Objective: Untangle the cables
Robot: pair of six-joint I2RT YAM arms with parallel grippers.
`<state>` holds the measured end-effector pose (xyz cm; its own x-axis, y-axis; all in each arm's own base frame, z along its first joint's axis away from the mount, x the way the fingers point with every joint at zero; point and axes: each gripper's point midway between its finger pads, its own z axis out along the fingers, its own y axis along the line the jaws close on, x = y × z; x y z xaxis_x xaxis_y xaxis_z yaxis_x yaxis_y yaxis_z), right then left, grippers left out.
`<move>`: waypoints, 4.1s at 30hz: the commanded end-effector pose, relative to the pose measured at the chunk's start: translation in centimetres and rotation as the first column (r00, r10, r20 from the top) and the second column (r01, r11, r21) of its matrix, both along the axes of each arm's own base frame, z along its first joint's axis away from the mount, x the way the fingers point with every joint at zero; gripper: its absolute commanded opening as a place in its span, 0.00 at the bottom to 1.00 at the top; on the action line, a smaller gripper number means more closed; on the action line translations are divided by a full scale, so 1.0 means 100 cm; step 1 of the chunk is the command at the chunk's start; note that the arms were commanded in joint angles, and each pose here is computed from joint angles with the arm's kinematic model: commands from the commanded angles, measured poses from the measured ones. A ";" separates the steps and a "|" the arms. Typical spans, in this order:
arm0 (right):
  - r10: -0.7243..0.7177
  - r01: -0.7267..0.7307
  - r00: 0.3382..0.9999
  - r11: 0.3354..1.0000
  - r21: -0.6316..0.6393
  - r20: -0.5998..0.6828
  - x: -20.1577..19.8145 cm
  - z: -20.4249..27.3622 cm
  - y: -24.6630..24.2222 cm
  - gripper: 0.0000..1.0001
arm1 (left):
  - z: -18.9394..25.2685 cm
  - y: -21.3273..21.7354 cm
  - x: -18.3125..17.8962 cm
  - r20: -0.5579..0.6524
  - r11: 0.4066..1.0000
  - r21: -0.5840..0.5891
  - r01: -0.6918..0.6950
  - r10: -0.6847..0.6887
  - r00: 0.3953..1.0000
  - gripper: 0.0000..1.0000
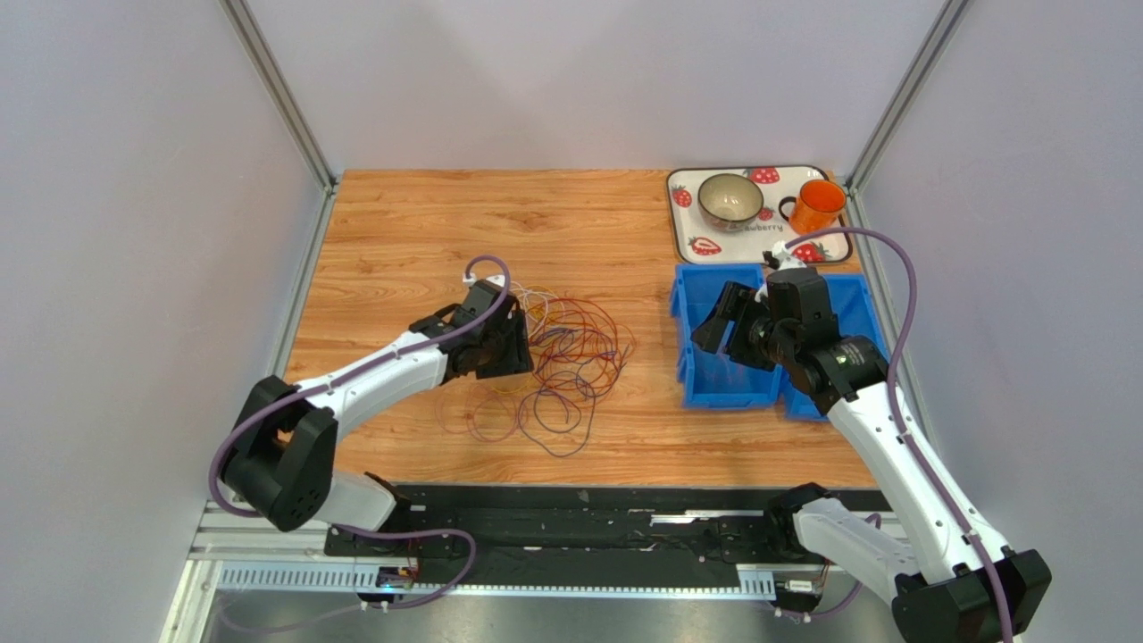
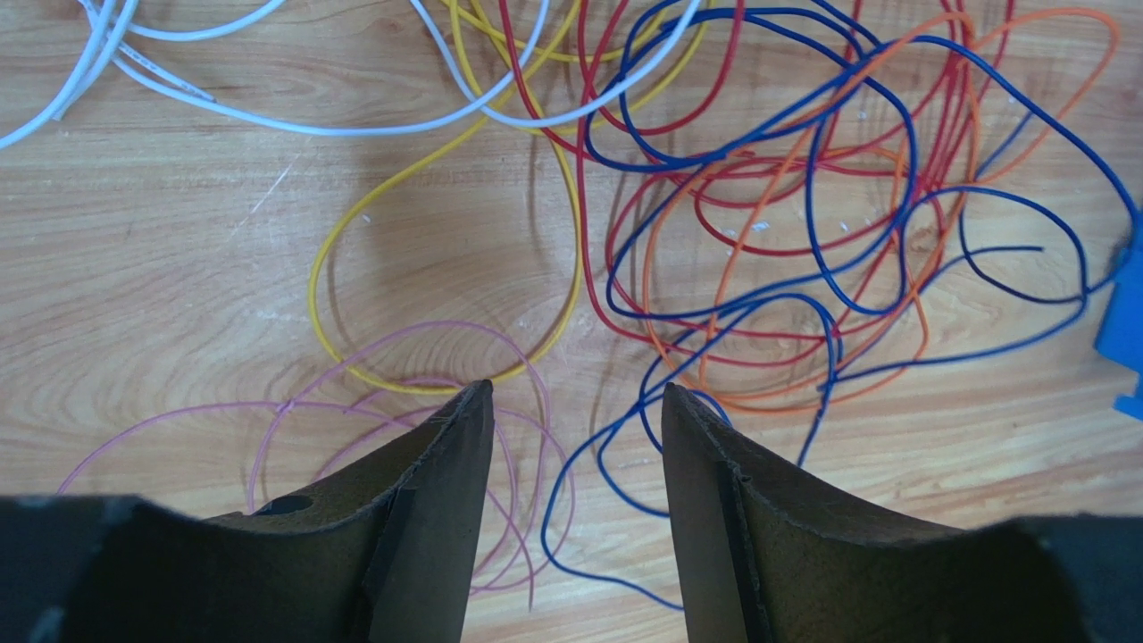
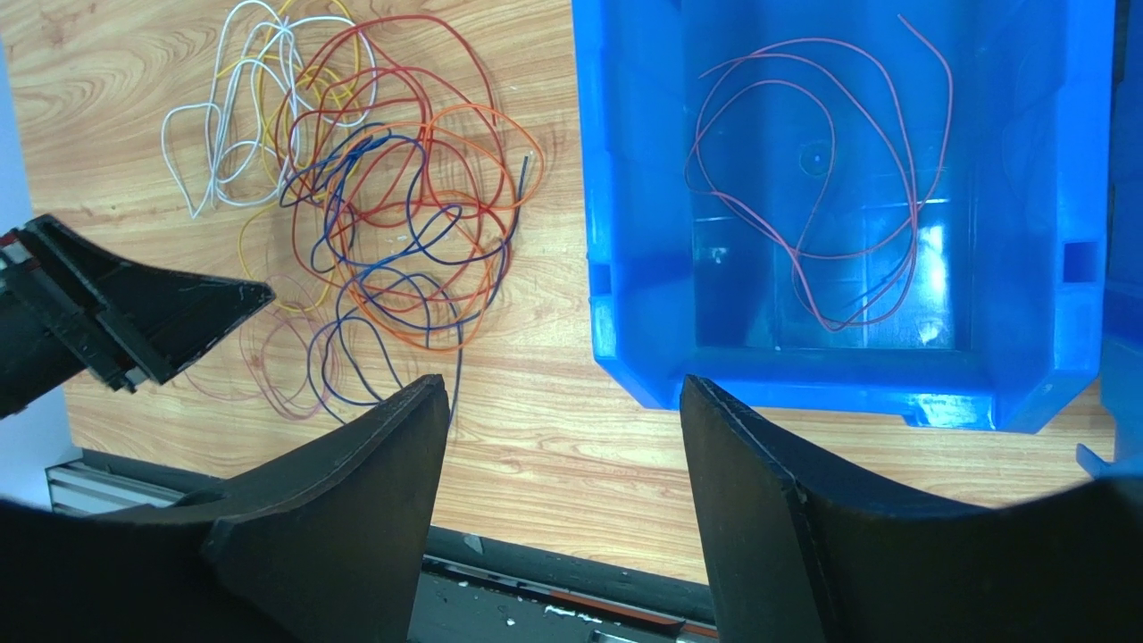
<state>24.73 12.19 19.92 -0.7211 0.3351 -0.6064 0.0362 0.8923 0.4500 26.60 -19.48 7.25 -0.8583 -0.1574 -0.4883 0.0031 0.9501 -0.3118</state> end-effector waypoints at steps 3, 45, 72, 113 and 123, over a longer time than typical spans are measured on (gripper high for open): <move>0.034 -0.034 0.998 0.999 -0.013 0.057 0.003 0.008 0.001 0.68 | -0.007 -0.012 0.021 0.022 0.999 -0.015 -0.038 0.038 0.999 0.56; 0.063 -0.063 0.995 0.998 0.006 0.080 -0.002 0.014 0.005 0.67 | 0.200 0.004 0.033 0.407 0.996 -0.079 0.029 0.006 0.913 0.00; 0.101 -0.117 0.964 0.992 0.053 0.248 -0.028 0.062 0.003 0.67 | 0.410 -0.037 0.001 0.754 0.876 -0.231 0.424 -0.114 0.647 0.00; 0.353 -0.351 0.935 0.935 0.047 -0.034 -0.023 -0.052 0.081 0.69 | 0.043 -0.052 0.022 0.012 0.981 -0.070 0.181 -0.180 0.984 0.00; 0.426 -0.429 0.899 0.903 -0.005 -0.101 -0.004 -0.083 0.099 0.69 | 0.025 -0.048 0.016 -0.026 0.980 -0.048 0.192 -0.193 0.981 0.00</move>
